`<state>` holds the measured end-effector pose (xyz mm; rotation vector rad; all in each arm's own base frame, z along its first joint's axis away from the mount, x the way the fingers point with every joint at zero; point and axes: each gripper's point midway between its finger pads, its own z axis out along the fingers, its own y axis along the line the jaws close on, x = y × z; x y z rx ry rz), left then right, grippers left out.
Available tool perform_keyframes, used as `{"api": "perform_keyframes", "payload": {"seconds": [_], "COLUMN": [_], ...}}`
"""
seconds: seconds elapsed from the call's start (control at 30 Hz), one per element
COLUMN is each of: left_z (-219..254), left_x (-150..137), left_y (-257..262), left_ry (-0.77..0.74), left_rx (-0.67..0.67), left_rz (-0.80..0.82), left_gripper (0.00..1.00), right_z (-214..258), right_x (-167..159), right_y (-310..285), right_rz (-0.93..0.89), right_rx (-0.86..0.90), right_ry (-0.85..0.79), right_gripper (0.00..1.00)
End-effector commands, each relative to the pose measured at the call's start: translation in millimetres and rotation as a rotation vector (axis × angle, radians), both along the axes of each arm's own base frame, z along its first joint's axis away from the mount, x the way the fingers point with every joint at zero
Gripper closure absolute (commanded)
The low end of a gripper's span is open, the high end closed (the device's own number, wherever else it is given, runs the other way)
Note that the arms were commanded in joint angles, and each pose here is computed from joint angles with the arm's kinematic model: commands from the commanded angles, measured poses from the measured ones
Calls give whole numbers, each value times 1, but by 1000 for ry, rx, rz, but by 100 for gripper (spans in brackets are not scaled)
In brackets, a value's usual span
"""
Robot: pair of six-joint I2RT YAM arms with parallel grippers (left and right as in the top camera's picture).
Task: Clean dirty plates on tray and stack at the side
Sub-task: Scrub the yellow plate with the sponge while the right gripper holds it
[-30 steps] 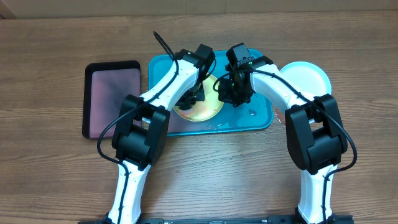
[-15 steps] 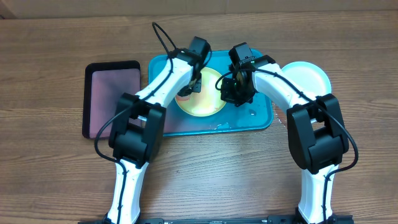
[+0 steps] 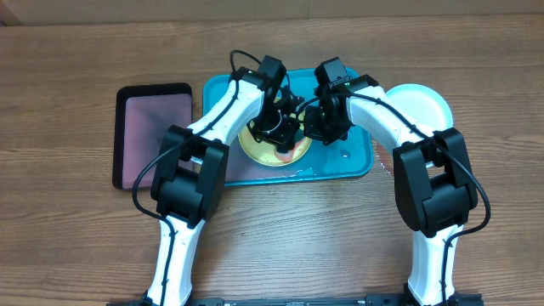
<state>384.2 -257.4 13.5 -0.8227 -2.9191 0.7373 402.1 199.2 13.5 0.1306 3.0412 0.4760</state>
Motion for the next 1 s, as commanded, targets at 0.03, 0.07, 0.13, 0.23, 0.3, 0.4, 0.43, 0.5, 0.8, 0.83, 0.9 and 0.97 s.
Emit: {"api": "perform_keyframes", "payload": {"seconds": [0.03, 0.07, 0.13, 0.23, 0.3, 0.4, 0.43, 0.5, 0.8, 0.83, 0.9, 0.97], "left_z": [-6, -6, -9, -20, -24, -25, -24, -22, -9, -12, -21, -30], "left_x": [7, 16, 37, 66, 79, 87, 87, 83, 53, 50, 44, 32], "left_y": [-17, -18, -13, 15, 43, 80, 89, 109, 163, 158, 140, 111], "left_ry": [4, -14, -52, -127, -192, -274, -294, -324, -340, -310, -231, -128], "left_rx": [-92, -95, -48, 116, 260, 439, 486, 590, 889, 868, 787, 648], "left_rz": [30, 68, 190, 414, 560, 694, 717, 754, 856, 823, 700, 531], "left_gripper": [96, 96, 96, 96, 96, 96, 96, 96, 96, 96, 96, 96], "right_z": [-7, -7, -8, -8, -8, -8, -8, -8, -7, -7, -8, -8], "right_x": [-6, -7, -7, -8, -8, -9, -8, -8, -6, -6, -7, -7], "right_y": [3, 3, 3, 3, 3, 3, 3, 3, 3, 3, 3, 3], "right_rz": [28, 28, 28, 28, 28, 28, 28, 28, 28, 28, 28, 28], "right_rx": [-12, -12, -13, -14, -15, -15, -15, -15, -12, -12, -13, -13], "right_ry": [18, 19, 22, 23, 26, 26, 26, 25, 18, 18, 19, 20], "right_gripper": [96, 96, 96, 96, 96, 96, 96, 96, 96, 96, 96, 96]}}
